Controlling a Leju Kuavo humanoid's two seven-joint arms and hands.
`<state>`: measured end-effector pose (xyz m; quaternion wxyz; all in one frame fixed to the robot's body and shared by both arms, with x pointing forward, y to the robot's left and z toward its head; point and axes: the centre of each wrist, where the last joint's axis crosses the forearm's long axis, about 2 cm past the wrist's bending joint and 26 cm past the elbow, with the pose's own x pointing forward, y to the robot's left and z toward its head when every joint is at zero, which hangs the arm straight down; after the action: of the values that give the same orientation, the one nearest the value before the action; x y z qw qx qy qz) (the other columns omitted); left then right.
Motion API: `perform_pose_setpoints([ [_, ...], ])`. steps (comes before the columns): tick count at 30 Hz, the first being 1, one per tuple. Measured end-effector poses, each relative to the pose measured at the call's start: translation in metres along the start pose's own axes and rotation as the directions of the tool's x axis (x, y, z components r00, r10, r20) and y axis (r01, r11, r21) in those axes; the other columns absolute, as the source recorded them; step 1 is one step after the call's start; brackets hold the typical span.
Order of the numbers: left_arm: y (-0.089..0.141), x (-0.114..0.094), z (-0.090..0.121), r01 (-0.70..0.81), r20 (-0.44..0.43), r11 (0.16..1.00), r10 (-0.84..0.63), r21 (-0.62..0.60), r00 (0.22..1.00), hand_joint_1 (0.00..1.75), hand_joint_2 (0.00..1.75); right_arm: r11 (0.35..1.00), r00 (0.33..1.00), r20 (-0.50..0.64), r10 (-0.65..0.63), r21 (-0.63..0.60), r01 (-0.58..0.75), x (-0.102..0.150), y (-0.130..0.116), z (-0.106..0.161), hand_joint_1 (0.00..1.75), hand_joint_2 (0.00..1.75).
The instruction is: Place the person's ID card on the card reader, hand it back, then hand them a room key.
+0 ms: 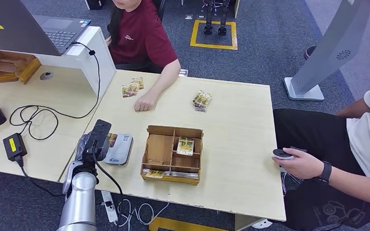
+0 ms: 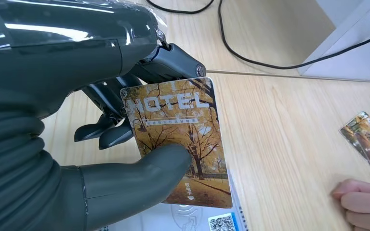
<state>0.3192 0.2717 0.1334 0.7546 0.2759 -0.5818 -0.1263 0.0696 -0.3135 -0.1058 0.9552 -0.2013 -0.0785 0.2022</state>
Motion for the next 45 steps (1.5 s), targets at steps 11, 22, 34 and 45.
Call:
perform_pose_setpoints([
  [11, -0.007, -0.008, 0.0, 0.029, -0.026, 0.999, -0.03, -0.036, 0.999, 1.75, 1.75, 1.0, 1.0, 0.006, 0.002, 0.0, -0.002, 0.0, 0.0, 0.0, 0.0, 0.0],
  [22, -0.012, -0.014, 0.001, 0.022, -0.039, 0.998, -0.024, -0.061, 0.999, 1.75, 1.75, 1.0, 1.0, 0.005, 0.003, 0.0, -0.003, 0.0, -0.001, 0.0, 0.0, 0.0],
  [34, -0.013, -0.014, -0.004, 0.152, -0.058, 0.988, -0.153, -0.016, 0.987, 1.75, 1.75, 1.0, 1.0, 0.008, 0.002, -0.001, -0.002, 0.0, -0.001, 0.0, 0.0, 0.0],
  [45, -0.014, -0.009, -0.007, 0.259, -0.066, 0.966, -0.257, 0.027, 0.964, 1.75, 1.75, 1.0, 1.0, 0.015, 0.002, -0.003, -0.002, 0.0, 0.0, 0.0, 0.0, 0.0],
])
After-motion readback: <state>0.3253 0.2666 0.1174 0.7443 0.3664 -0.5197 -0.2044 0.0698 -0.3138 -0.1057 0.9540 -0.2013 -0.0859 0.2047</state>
